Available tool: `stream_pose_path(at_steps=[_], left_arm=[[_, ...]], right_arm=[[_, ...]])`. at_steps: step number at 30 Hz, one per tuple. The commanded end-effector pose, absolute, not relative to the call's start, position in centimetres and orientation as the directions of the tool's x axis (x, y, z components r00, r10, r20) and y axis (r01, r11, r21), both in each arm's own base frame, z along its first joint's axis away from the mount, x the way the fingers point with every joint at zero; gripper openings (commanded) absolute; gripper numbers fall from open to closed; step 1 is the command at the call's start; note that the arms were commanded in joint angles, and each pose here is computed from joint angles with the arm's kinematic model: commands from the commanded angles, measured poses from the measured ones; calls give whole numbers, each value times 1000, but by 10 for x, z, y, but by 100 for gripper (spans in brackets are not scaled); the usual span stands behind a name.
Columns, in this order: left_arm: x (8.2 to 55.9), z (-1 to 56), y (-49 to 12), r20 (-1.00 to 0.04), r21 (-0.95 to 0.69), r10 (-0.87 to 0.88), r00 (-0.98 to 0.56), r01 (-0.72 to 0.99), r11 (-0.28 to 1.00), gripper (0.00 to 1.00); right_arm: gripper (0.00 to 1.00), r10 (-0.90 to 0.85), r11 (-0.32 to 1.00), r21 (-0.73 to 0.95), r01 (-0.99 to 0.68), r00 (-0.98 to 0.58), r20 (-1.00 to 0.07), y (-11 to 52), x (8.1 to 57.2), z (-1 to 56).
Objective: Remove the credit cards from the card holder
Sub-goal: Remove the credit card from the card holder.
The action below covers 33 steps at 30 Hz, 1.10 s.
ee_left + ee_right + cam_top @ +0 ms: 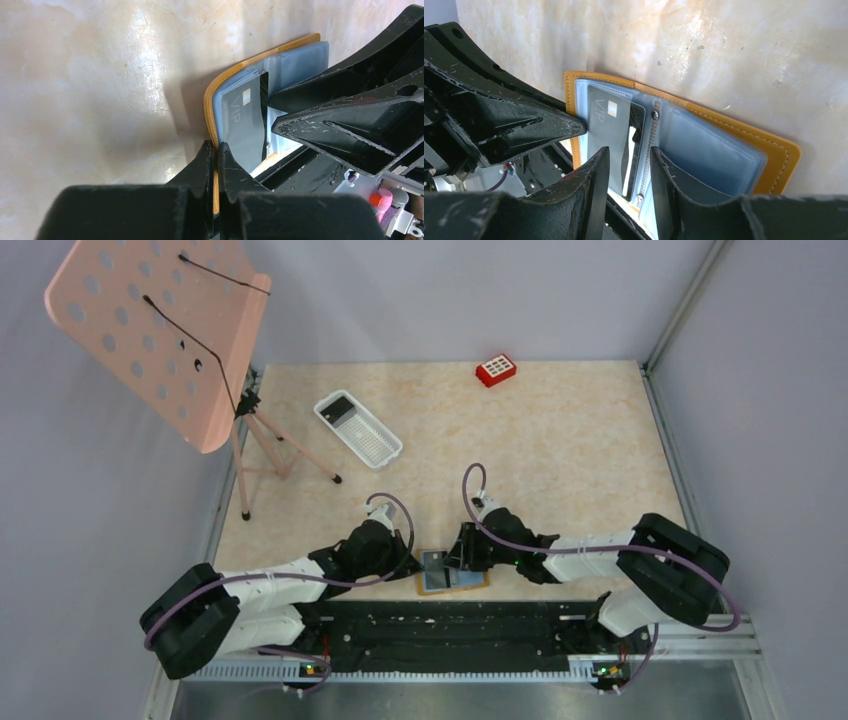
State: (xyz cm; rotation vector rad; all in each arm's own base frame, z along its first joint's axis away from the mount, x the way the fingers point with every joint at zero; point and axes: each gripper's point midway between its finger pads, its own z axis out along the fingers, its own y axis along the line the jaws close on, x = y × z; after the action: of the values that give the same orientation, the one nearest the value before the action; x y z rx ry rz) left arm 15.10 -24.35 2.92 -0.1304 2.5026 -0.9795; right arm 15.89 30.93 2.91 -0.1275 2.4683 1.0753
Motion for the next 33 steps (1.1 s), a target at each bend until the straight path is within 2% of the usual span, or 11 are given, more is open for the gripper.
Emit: stream_pose_path(at_steps=[1, 17, 19, 24, 25, 33], left_arm=[[148, 16, -236, -380, -635, -228, -897, 73, 769, 0], [148, 11, -237, -376, -635, -222, -900, 75, 769, 0], [147, 11, -236, -375, -634, -222, -900, 74, 770, 0], [148, 10, -236, -376, -631, -227, -898, 69, 772, 0], [148, 11, -236, -377, -633, -227, -898, 71, 771, 0], [148, 11, -237, -373, -638, -232, -898, 67, 768, 0]], right_arm=[[36, 51, 728, 638, -252, -908, -416, 300, 152, 8], [33, 32, 707, 653, -272, -910, -413, 305, 150, 1], [28, 36, 704, 657, -272, -909, -414, 305, 150, 2], [2, 47, 693, 663, -284, -900, -434, 300, 154, 7], [0, 54, 683, 672, -288, -897, -439, 299, 157, 10], [0, 81, 571, 734, -367, -865, -495, 294, 158, 45]])
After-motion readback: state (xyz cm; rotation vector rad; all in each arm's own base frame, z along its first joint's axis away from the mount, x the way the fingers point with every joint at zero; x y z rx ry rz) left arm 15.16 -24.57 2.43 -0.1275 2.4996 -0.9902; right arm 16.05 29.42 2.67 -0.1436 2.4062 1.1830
